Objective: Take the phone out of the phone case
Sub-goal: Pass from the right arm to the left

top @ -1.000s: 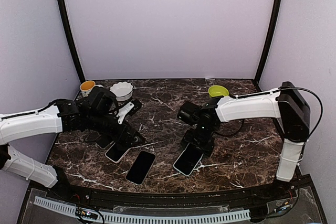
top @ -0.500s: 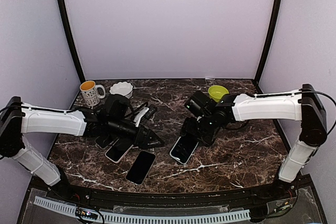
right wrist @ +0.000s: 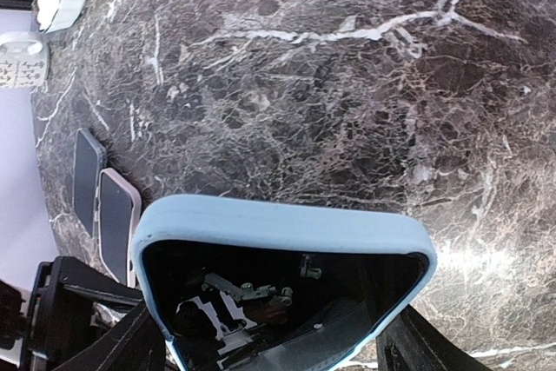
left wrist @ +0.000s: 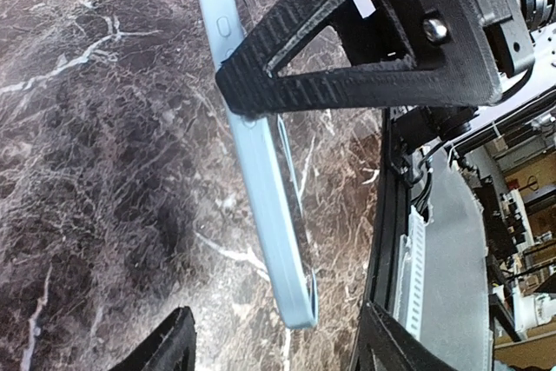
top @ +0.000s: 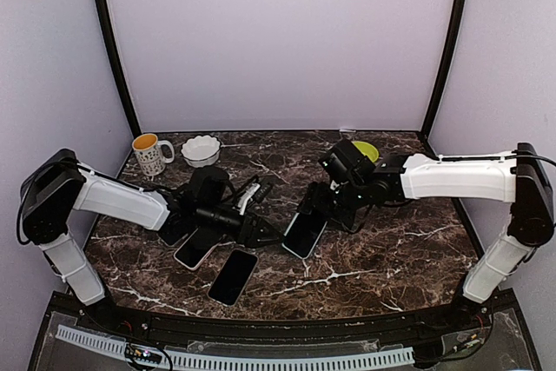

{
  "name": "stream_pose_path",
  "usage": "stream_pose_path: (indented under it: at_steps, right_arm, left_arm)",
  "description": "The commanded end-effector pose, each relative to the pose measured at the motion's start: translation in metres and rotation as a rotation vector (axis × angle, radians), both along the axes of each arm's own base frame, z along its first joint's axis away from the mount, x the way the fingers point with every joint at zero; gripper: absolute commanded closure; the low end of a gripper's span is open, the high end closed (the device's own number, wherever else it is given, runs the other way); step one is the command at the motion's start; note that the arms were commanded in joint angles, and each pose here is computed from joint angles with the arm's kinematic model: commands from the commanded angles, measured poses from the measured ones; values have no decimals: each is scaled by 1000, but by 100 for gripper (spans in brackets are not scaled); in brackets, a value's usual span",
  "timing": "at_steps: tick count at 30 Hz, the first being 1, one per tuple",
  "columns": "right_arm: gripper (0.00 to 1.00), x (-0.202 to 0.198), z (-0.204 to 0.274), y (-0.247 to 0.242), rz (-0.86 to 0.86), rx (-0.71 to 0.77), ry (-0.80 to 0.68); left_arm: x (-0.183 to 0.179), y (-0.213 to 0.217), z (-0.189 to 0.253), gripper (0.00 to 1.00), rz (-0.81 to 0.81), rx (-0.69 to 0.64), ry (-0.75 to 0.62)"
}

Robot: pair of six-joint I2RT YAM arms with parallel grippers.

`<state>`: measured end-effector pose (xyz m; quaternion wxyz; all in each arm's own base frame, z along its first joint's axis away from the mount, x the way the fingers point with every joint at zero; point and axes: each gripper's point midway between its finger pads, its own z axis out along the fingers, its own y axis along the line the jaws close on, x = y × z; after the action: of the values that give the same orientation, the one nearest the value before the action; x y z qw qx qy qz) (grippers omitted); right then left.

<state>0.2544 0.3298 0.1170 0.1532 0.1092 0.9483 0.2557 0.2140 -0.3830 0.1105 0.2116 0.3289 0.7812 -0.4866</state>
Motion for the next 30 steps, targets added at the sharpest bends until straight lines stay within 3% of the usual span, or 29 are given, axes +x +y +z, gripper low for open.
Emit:
stream_pose_path:
  at_steps: [1, 15, 22, 24, 25, 26, 30]
  right_arm:
    - [50, 8, 30, 16, 44, 114, -66]
    - [49, 14, 35, 18, 32, 147, -83]
    - [48, 12, 39, 17, 28, 173, -98]
    - [34, 13, 43, 15, 30, 175, -119]
    - [15, 14, 45, 12, 33, 165, -142]
    - [3, 16, 46, 8, 36, 149, -166]
    - [2, 26, 63, -16, 73, 38, -315]
  left_arm:
    - [0, -10, 14, 36, -21, -95, -16]
    - [13, -21, 4, 59, 25, -101, 48]
    - [12, -26, 7, 88, 17, -138, 73]
    - [13, -27, 9, 97, 17, -147, 71]
    - [13, -27, 11, 99, 17, -150, 65]
    - [14, -27, 14, 100, 13, -151, 49]
    - [15, -24, 25, 100, -9, -99, -20]
